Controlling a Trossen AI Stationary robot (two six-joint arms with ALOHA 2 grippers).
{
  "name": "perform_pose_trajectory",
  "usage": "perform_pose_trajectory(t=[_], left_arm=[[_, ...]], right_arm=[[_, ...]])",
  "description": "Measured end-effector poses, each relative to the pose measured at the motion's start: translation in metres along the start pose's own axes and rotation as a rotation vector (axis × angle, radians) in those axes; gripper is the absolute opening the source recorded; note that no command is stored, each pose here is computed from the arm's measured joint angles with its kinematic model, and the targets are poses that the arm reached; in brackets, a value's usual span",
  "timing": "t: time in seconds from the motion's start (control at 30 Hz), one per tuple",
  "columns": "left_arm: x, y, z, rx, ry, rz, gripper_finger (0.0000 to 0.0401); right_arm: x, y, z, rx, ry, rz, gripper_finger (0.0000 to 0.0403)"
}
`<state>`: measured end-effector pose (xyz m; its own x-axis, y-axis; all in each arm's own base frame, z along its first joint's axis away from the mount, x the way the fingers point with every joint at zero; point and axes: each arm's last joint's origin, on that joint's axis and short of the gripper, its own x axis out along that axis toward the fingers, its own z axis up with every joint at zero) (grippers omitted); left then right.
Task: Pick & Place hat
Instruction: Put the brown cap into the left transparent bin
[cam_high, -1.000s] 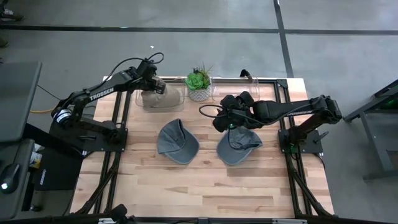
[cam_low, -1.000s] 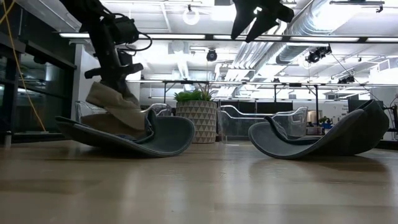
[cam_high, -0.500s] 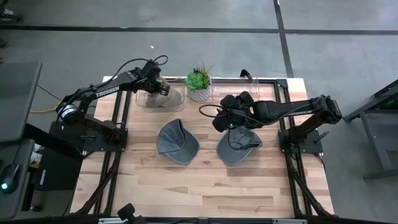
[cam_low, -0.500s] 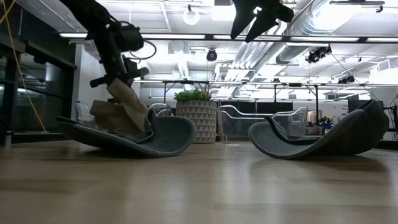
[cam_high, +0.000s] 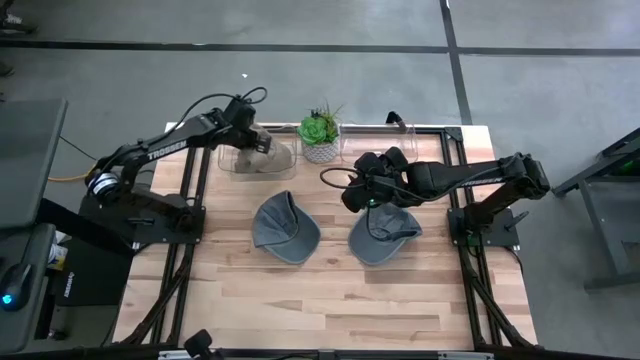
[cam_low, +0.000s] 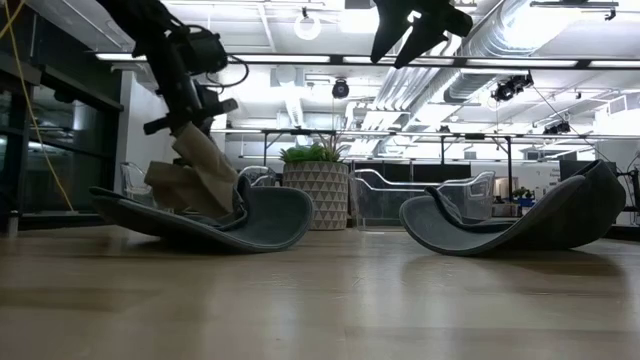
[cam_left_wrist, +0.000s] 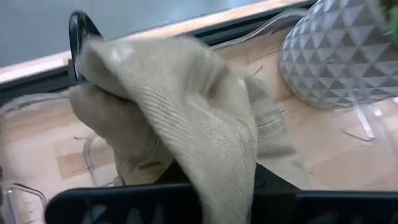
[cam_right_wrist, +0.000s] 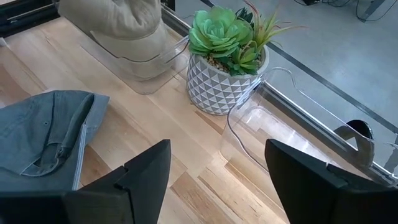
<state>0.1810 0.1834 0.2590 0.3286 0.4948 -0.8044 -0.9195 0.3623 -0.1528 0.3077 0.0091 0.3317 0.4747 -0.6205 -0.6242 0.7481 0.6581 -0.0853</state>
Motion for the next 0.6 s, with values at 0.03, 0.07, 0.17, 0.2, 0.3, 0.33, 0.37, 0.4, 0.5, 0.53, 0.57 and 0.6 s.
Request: perform_pose_trajectory(t=[0.03, 0.07, 0.17, 0.2, 0.3, 0.33, 0.37, 0.4, 0.5, 0.53, 0.57, 0.6], left_arm=[[-0.002, 0.000, 0.000, -0.001, -0.007, -0.003, 0.0024], [-0.004, 0.000, 0.000, -0.001, -0.013, -0.005, 0.0035], [-0.011, 0.002, 0.000, -0.001, -0.026, -0.009, 0.0078], [-0.014, 0.002, 0.000, -0.001, -0.036, 0.001, 0.0093], [-0.022, 0.005, -0.001, -0.004, -0.073, 0.044, 0.0138], [-0.025, 0.006, 0.000, -0.005, -0.082, 0.052, 0.0151], [-0.027, 0.006, 0.000, -0.006, -0.088, 0.059, 0.0163], [-0.030, 0.007, 0.001, -0.007, -0.089, 0.064, 0.0173], [-0.042, 0.007, 0.005, -0.028, -0.095, 0.069, 0.0188], [-0.047, 0.006, 0.007, -0.045, -0.100, 0.066, 0.0189], [-0.052, 0.006, 0.008, -0.059, -0.099, 0.059, 0.0187], [-0.057, 0.006, 0.010, -0.069, -0.095, 0.047, 0.0183]], right_arm=[[0.000, 0.000, 0.000, 0.000, 0.000, 0.000, 0.0257], [0.000, 0.000, 0.000, 0.000, 0.000, 0.000, 0.0257], [0.000, 0.000, 0.000, 0.000, 0.000, 0.000, 0.0257], [0.000, 0.000, 0.000, 0.000, 0.000, 0.000, 0.0257], [0.000, 0.000, 0.000, 0.000, 0.000, 0.000, 0.0257], [0.000, 0.000, 0.000, 0.000, 0.000, 0.000, 0.0257], [0.000, 0.000, 0.000, 0.000, 0.000, 0.000, 0.0257], [0.000, 0.000, 0.000, 0.000, 0.000, 0.000, 0.0257], [0.000, 0.000, 0.000, 0.000, 0.000, 0.000, 0.0257], [0.000, 0.000, 0.000, 0.000, 0.000, 0.000, 0.0257], [0.000, 0.000, 0.000, 0.000, 0.000, 0.000, 0.0257], [0.000, 0.000, 0.000, 0.000, 0.000, 0.000, 0.0257]])
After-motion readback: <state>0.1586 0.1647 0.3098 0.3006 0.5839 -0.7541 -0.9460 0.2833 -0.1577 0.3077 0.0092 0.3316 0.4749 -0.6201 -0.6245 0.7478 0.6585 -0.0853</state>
